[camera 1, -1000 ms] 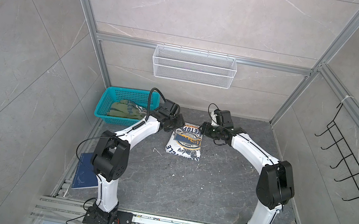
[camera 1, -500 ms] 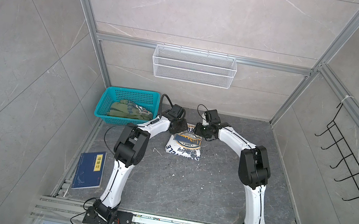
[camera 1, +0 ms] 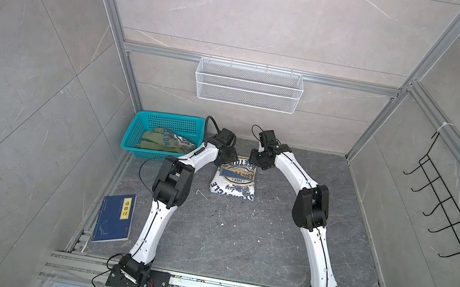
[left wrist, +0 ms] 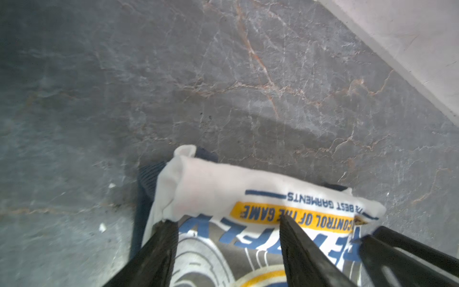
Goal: Fold and stack the tank tops
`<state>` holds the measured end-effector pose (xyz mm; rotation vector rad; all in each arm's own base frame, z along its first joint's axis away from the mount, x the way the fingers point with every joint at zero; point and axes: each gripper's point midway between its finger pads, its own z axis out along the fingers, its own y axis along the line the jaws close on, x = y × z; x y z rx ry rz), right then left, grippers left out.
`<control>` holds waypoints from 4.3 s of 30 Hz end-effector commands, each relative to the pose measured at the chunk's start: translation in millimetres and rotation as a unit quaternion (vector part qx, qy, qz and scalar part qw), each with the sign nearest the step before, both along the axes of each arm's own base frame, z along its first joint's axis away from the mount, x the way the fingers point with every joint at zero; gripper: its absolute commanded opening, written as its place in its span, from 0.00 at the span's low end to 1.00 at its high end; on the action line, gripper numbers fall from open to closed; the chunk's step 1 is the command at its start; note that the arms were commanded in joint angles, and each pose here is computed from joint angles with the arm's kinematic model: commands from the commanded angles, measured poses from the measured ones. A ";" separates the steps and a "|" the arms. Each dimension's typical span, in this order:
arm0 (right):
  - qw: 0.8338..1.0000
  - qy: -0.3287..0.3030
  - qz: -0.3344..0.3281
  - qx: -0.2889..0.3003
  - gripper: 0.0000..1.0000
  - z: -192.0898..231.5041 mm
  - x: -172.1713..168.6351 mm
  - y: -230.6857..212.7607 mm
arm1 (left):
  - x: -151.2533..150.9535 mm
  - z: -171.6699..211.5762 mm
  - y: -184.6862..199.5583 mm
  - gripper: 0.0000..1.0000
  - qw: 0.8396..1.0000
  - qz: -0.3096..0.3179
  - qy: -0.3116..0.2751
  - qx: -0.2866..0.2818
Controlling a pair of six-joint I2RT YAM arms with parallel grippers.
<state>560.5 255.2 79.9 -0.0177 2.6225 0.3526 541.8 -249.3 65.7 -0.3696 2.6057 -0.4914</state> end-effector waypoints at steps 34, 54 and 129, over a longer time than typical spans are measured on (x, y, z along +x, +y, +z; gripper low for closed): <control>0.996 0.017 0.050 -0.077 0.74 -3.1 -131.6 41.2 | -87.4 -12.8 5.7 0.65 0.994 -0.056 0.052 -0.075; 0.992 0.020 -0.094 -0.078 0.73 19.0 -124.2 -135.4 | -93.7 8.1 -150.7 0.64 0.984 -0.124 0.030 -0.127; 0.989 0.055 -0.072 -0.118 0.87 32.5 -163.1 -152.6 | -209.3 106.7 105.3 0.77 0.986 0.005 -0.157 0.054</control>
